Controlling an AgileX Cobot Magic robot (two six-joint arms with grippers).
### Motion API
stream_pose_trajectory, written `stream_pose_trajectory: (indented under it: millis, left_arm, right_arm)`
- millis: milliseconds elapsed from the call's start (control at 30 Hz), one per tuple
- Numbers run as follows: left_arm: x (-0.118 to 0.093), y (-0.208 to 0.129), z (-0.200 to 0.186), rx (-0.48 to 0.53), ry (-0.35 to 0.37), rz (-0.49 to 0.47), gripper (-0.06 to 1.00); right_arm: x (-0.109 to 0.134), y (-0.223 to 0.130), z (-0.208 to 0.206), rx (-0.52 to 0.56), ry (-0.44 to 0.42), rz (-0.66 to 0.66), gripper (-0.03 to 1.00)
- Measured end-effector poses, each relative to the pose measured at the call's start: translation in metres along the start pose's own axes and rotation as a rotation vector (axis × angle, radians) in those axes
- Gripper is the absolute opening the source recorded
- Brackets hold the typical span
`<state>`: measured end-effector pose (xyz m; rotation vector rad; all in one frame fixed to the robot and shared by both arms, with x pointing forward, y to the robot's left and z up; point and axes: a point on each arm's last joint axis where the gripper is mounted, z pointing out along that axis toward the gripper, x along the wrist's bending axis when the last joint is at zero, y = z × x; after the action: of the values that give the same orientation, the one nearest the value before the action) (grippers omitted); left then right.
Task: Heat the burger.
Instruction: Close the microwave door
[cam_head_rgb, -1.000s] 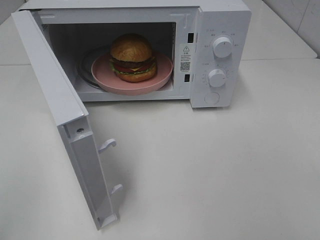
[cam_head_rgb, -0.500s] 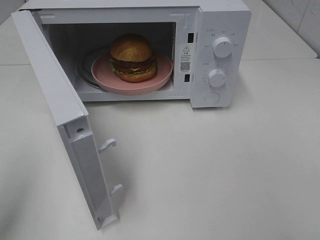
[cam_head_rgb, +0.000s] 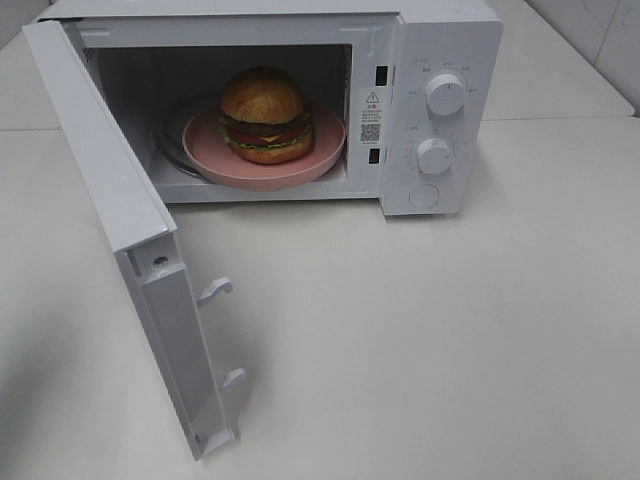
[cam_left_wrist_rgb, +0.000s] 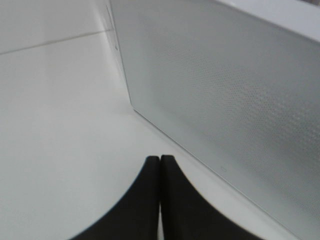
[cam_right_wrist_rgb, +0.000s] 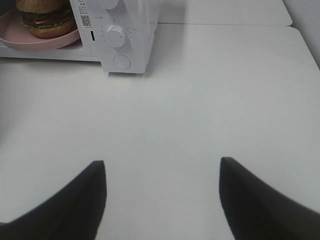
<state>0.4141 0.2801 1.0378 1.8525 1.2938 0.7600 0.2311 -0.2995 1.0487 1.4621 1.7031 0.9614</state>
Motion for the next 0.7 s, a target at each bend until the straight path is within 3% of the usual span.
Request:
stream_pose_trajectory:
  millis: [467,700]
  left_arm:
    - [0.008,0.009,0.063,0.098,-0.126,-0.026,0.00]
    - [0.011,0.012,0.078,0.106,-0.147,-0.015,0.00]
  right_arm:
    - [0.000,0.000,0.000,0.000,0.000,0.000,0.62]
    - [0.000,0.000,0.000,0.000,0.000,0.000,0.62]
